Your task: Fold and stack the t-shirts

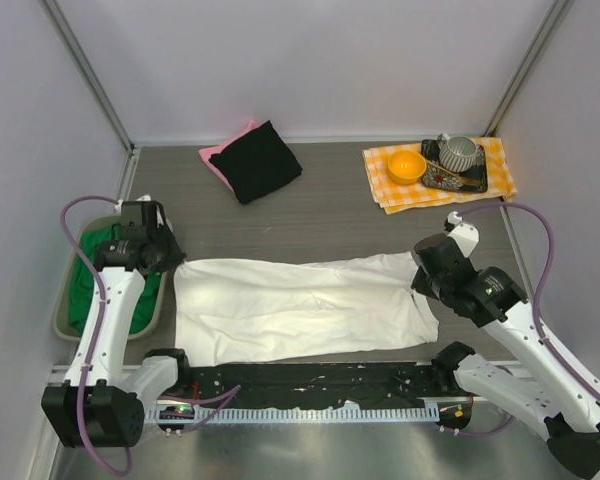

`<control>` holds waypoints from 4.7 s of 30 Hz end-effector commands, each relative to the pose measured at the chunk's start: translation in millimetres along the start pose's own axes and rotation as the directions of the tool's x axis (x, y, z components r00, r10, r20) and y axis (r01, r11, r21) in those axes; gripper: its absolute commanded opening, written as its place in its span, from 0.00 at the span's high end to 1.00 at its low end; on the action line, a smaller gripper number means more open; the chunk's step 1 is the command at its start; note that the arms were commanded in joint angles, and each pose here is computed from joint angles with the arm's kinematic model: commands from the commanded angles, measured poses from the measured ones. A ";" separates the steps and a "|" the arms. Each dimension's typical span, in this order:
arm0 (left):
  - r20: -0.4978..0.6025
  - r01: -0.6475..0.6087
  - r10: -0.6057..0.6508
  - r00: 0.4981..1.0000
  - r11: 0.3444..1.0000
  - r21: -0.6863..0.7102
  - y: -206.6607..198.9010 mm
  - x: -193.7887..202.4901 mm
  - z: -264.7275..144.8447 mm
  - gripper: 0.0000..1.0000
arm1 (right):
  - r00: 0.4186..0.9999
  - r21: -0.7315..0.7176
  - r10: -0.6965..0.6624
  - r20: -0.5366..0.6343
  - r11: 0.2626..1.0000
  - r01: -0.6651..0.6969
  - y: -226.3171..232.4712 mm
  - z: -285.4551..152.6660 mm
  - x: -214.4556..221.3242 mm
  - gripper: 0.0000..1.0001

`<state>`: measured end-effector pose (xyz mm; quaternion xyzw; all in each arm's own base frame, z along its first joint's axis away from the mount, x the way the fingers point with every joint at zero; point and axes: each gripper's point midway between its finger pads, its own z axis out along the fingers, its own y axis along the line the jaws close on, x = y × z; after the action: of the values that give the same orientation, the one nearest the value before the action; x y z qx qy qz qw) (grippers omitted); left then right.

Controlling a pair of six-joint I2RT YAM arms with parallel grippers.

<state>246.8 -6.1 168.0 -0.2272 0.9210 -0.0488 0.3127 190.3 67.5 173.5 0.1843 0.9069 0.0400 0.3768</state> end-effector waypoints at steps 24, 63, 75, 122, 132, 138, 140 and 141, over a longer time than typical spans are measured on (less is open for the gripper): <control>-0.192 0.145 -0.095 0.977 0.953 0.265 -63.9 12.0 36.1 0.02 | 0.995 -0.119 -0.094 0.020 0.988 0.096 75.3 48.8 -19.8 0.35; -0.297 0.133 -0.092 0.950 0.984 0.121 -38.4 46.9 86.5 0.17 | 0.932 -0.046 -0.254 -0.257 0.967 0.251 79.0 145.4 68.9 0.52; -0.298 0.120 -0.080 0.951 0.986 0.119 -36.9 47.9 87.0 0.17 | 0.938 -0.018 -0.246 -0.246 0.968 0.249 72.9 141.1 65.9 0.99; -0.253 0.100 -0.057 0.966 0.982 0.160 -40.1 41.7 76.2 0.17 | 0.921 -0.047 -0.389 -0.011 0.920 0.388 118.8 87.6 62.8 0.18; -0.253 0.100 -0.054 0.966 0.979 0.175 -43.0 40.2 74.8 0.17 | 0.860 -0.137 -0.478 -0.178 0.877 0.460 78.9 53.1 119.6 0.25; -0.243 0.100 -0.052 0.969 0.977 0.188 -45.3 37.6 72.6 0.17 | 0.838 -0.181 -0.472 -0.275 0.881 0.437 54.3 23.8 158.1 0.28; -0.243 0.099 -0.051 0.969 0.977 0.189 -45.2 38.2 72.0 0.17 | 0.823 -0.189 -0.484 -0.297 0.875 0.446 48.0 18.0 172.8 0.28; -0.240 0.098 -0.051 0.970 0.977 0.190 -45.0 37.9 71.4 0.17 | 0.810 -0.174 -0.496 -0.314 0.868 0.464 38.4 18.6 180.3 0.28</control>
<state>274.3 -57.2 86.9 -0.2412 0.9371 -0.1667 0.1896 127.2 183.2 63.9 -0.0957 0.9614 0.0342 0.2556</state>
